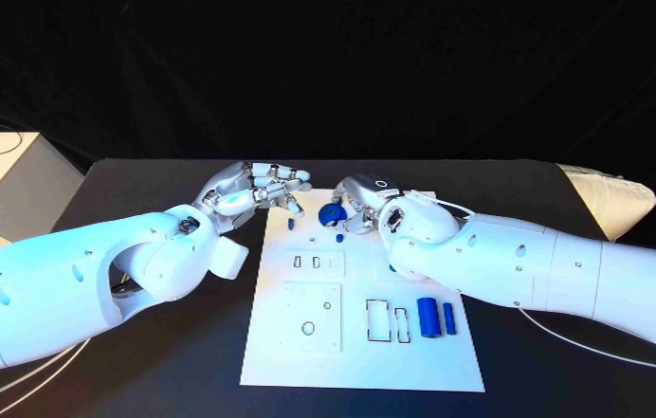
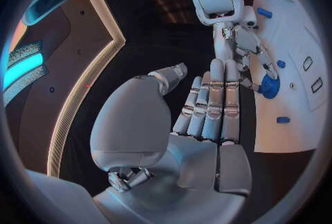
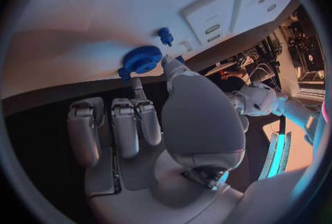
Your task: Assemble the parts on the task board
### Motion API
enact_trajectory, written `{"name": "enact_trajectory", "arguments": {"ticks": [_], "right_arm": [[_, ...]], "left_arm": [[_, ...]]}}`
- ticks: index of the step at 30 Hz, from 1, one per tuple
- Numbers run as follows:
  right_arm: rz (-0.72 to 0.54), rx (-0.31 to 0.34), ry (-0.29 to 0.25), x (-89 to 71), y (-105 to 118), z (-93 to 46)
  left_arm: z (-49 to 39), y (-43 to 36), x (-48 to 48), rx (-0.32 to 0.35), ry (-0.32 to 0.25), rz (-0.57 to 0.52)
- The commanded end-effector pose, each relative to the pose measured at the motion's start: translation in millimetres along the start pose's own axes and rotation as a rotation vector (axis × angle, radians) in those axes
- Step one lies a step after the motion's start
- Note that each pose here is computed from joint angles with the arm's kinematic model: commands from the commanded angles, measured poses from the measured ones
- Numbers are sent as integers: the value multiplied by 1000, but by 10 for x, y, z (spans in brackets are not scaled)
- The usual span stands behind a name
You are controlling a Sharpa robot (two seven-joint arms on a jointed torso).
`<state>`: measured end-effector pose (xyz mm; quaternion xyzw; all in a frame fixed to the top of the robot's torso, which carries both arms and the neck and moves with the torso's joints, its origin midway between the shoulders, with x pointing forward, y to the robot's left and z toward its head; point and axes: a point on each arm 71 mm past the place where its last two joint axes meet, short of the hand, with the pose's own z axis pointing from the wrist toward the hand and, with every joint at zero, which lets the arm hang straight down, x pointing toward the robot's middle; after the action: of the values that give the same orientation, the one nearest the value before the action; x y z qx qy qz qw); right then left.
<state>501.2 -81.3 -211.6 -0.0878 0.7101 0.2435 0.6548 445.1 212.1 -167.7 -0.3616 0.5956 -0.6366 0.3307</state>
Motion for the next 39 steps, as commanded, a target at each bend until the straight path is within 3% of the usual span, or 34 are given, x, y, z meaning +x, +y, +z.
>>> {"name": "enact_trajectory", "arguments": {"ticks": [1,6,10,15,18,22,30,39], "right_arm": [[74,-16,50,33,6,-6],[108,-11,72,50,-12,-20],[124,-4,54,34,-42,-34],[175,-25,-54,-74,-120,-118],[235,-82,-120,-179,-170,-199],[307,-149,-164,-317,-236,-305],[394,-142,-195,-632,-678,-568],[350,-63,-137,-750,-1328,-844]], "left_arm": [[5,-10,19,6,21,-5],[8,-8,18,5,21,-5],[12,-6,17,5,21,-5],[15,-4,10,5,20,-4],[14,-2,-4,6,17,-3],[15,0,-18,6,14,-2],[30,10,-32,7,13,-2],[67,26,-23,9,19,-4]]}}
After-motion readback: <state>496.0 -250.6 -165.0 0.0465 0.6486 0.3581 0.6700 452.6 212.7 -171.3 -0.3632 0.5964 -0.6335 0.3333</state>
